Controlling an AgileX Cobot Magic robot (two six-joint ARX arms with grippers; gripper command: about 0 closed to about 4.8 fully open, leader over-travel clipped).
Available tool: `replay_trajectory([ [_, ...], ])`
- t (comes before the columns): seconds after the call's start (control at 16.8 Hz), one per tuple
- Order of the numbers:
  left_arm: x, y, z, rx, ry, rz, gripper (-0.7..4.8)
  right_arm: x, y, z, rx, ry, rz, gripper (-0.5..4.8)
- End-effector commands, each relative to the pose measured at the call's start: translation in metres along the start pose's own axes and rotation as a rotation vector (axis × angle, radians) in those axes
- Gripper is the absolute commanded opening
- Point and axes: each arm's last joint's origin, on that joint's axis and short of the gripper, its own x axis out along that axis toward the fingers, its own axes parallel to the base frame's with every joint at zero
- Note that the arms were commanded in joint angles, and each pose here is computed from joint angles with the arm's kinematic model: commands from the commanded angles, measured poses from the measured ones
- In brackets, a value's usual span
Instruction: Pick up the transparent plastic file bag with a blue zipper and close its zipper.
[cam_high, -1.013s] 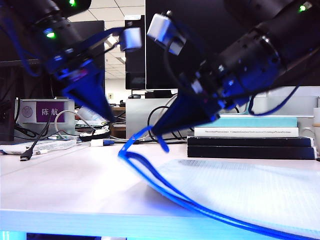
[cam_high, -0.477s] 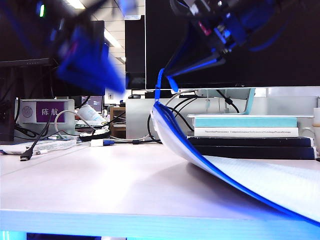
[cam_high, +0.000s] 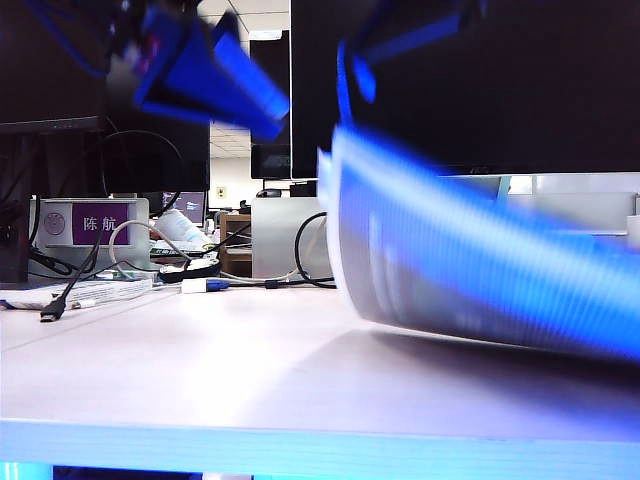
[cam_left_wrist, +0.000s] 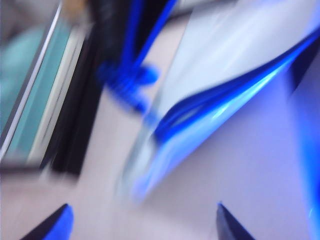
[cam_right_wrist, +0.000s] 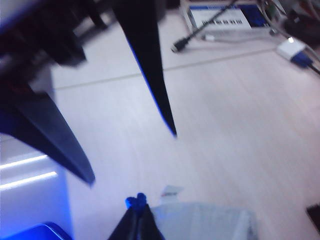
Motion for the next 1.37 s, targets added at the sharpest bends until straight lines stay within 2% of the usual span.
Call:
replay_trajectory([
  [0.06,-0.002,0.000,0.007,-0.008,-0.161,-0.077,3.62,-0.014,0.006,0.009,-0.002,-0.030,0.038,-0.03],
  [0.18,-0.002,0.001,0.008,0.001,-0.170,-0.065,3.60,-0.022,0.010,0.010,-0.001,-0.040,0.043,-0.03],
  [0.24,-0.002,0.001,0.008,0.006,-0.177,-0.063,3.33,-0.026,0.012,0.012,0.001,-0.055,0.054,-0.03],
  [0.54,0.001,0.001,0.009,-0.014,-0.241,-0.110,3.32,-0.045,0.018,0.029,-0.005,-0.144,0.085,-0.03],
  [0.77,0.000,0.008,0.015,-0.016,-0.301,-0.073,3.31,-0.048,0.018,0.033,-0.004,-0.155,0.091,-0.03],
  [0.83,0.000,0.010,0.016,-0.015,-0.311,-0.061,3.10,-0.048,0.018,0.033,-0.002,-0.151,0.092,-0.03],
  [0.89,0.000,0.011,0.017,-0.017,-0.318,-0.053,2.40,-0.048,0.018,0.033,-0.002,-0.151,0.092,-0.03],
  [1.13,0.007,0.008,0.016,-0.035,-0.331,-0.102,2.34,-0.048,0.018,0.033,-0.004,-0.159,0.098,-0.03],
  [1.19,0.007,0.007,0.016,-0.035,-0.333,-0.107,2.18,-0.048,0.018,0.033,-0.005,-0.159,0.098,-0.03],
  [1.25,0.008,0.007,0.016,-0.035,-0.337,-0.112,1.05,-0.048,0.018,0.033,-0.005,-0.159,0.097,-0.03],
  [1.31,0.008,0.007,0.015,-0.044,-0.335,-0.115,0.57,-0.048,0.018,0.034,-0.006,-0.160,0.097,-0.03],
  [1.37,0.009,0.007,0.014,-0.052,-0.332,-0.120,0.40,-0.048,0.018,0.034,-0.006,-0.160,0.097,-0.03],
])
